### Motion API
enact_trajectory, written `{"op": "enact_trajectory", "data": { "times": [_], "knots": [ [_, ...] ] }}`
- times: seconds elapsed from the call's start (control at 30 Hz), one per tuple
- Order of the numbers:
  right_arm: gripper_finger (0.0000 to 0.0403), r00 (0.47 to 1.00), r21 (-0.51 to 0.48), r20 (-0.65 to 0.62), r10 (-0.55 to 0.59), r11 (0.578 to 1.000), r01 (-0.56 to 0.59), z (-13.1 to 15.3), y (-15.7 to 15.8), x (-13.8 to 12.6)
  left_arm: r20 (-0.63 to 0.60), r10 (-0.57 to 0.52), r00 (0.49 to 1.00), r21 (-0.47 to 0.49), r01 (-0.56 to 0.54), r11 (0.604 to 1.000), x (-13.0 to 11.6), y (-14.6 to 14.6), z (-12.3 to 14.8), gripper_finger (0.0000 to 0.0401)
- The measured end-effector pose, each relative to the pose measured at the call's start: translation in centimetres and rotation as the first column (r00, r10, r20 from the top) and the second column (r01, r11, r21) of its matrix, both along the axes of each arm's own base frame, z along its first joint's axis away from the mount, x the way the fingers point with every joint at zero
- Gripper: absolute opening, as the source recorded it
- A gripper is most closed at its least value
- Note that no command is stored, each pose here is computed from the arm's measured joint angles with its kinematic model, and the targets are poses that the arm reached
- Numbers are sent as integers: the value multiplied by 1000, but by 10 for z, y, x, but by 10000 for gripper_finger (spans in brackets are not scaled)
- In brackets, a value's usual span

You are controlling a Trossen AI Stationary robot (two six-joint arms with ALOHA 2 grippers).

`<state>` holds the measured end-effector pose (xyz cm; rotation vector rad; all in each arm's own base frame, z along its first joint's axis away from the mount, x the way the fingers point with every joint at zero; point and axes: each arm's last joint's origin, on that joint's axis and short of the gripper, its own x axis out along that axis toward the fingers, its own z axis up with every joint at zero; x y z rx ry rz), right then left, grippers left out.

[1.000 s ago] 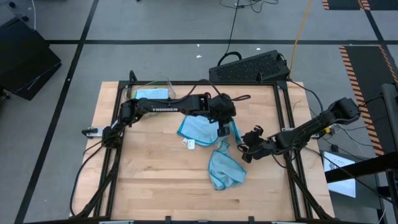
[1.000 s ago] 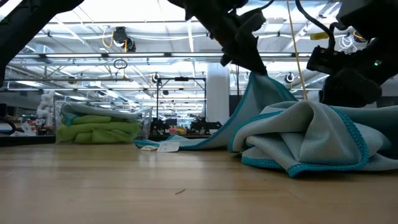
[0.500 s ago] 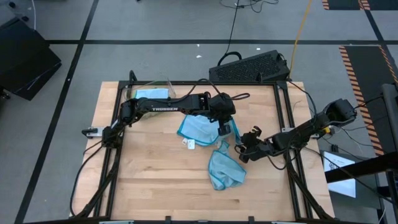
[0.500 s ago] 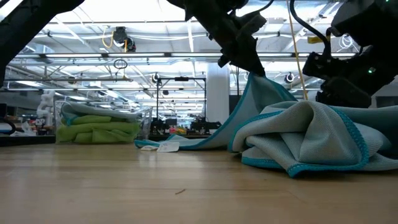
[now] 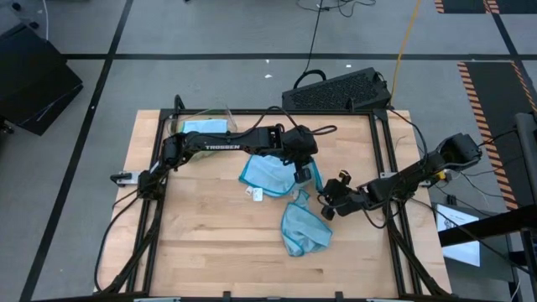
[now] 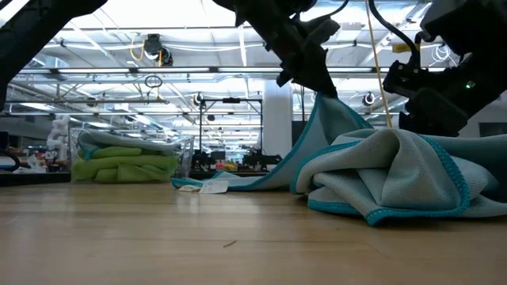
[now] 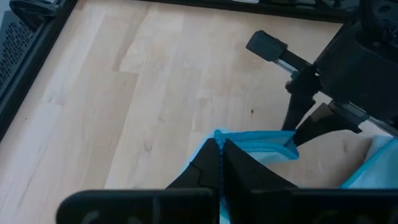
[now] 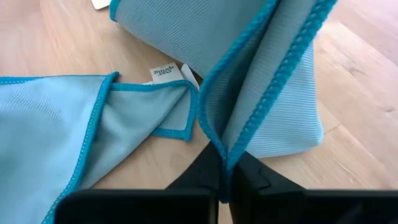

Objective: Fold microfiber towels
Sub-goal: Fold the left blue microfiber cloth

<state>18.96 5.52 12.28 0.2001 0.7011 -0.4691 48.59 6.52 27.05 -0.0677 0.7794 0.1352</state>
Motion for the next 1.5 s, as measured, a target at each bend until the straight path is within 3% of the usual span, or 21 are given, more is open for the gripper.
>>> {"op": "enact_trajectory", "data": {
  "times": [0.27,0.43,0.53,0.73,0.87,0.97,1.23,1.37,1.5],
  "knots": [
    [3,992,104,126,6,994,-19,27,-2,-5,-37,-14,999,-1,14,1000,-8,-1,6,3],
    [2,975,201,224,-13,979,-34,82,-14,-11,55,-42,998,-41,44,998,-30,-5,53,6],
    [2,971,244,226,-73,970,16,117,-28,-18,107,-48,993,-32,52,998,-45,-7,79,3],
    [1,960,174,248,-133,981,90,191,-59,-31,226,-74,971,41,67,997,-75,3,126,9],
    [1,948,115,307,-89,992,56,239,-79,-31,338,-10,941,-7,13,1000,-89,18,149,5],
    [1,960,112,268,-84,992,55,260,-93,-29,427,20,904,-7,-19,1000,-98,30,166,7],
    [0,971,85,201,-127,990,112,281,-141,-14,436,156,886,-25,-161,987,-107,88,159,8],
    [0,976,152,195,-94,986,65,273,-177,-8,414,196,889,-53,-191,980,-109,115,147,5],
    [0,966,203,239,-103,978,54,280,-205,-14,449,224,865,-81,-211,974,-117,130,152,7]
  ]
}}
